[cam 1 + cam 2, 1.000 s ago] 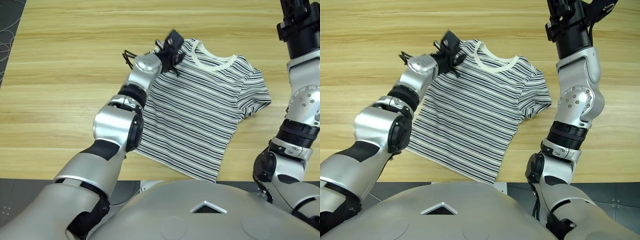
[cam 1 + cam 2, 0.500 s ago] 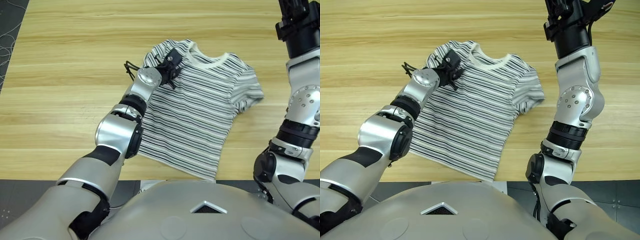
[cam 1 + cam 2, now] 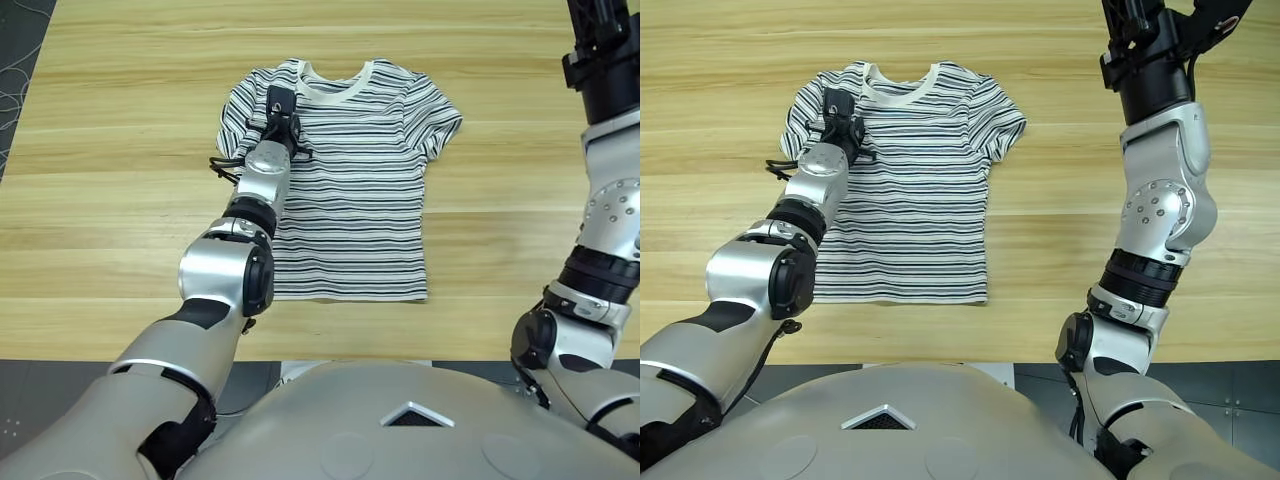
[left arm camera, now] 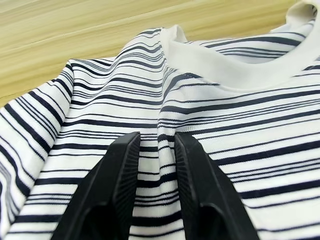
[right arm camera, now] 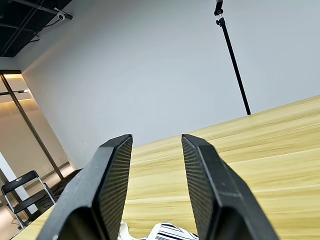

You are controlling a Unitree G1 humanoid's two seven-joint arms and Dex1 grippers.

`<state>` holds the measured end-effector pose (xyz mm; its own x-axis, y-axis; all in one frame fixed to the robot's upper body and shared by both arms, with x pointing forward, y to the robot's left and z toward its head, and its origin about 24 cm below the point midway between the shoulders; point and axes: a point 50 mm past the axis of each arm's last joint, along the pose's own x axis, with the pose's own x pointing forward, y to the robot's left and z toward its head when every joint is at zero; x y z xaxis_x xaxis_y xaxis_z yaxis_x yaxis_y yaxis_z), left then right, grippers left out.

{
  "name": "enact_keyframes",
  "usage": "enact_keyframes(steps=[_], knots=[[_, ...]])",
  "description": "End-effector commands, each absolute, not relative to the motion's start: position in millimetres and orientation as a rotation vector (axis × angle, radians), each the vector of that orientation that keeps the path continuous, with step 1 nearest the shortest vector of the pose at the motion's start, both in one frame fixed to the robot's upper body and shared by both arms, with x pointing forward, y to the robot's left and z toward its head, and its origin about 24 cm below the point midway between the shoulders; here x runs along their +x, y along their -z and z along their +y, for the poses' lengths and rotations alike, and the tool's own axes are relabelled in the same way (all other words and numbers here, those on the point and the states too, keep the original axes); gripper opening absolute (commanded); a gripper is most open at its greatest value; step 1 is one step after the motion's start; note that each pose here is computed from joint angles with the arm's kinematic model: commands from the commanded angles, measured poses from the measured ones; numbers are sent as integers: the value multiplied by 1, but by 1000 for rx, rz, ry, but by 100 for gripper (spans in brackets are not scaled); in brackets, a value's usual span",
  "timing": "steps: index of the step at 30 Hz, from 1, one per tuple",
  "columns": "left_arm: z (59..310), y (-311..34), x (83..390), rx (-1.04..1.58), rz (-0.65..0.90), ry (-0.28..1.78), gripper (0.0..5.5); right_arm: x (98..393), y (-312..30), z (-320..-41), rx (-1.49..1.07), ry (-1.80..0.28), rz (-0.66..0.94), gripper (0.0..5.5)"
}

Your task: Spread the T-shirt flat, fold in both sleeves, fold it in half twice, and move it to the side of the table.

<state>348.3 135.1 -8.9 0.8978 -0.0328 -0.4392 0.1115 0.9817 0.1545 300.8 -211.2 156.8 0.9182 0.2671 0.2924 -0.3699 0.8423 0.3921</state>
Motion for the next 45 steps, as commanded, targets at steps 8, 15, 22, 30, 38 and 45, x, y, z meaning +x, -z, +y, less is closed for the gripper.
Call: enact_keyframes(steps=[8, 15, 22, 30, 38, 45], knots=[[114, -86, 385, -69, -59, 122, 126, 294, -154, -216, 437, -327, -240, 184], [158, -92, 393, -48, -4, -25, 126, 291, -155, -217, 434, -322, -252, 184], [217, -51, 377, -74, 285, -131, 126, 287, -154, -220, 432, -309, -257, 184], [252, -40, 362, -97, 391, -102, 126, 281, -152, -222, 430, -285, -255, 184], [246, -8, 343, -2, 518, 9, 126, 279, -153, -223, 428, -280, -257, 184], [237, -3, 341, 38, 530, 81, 187, 279, -153, -223, 427, -283, -254, 184]])
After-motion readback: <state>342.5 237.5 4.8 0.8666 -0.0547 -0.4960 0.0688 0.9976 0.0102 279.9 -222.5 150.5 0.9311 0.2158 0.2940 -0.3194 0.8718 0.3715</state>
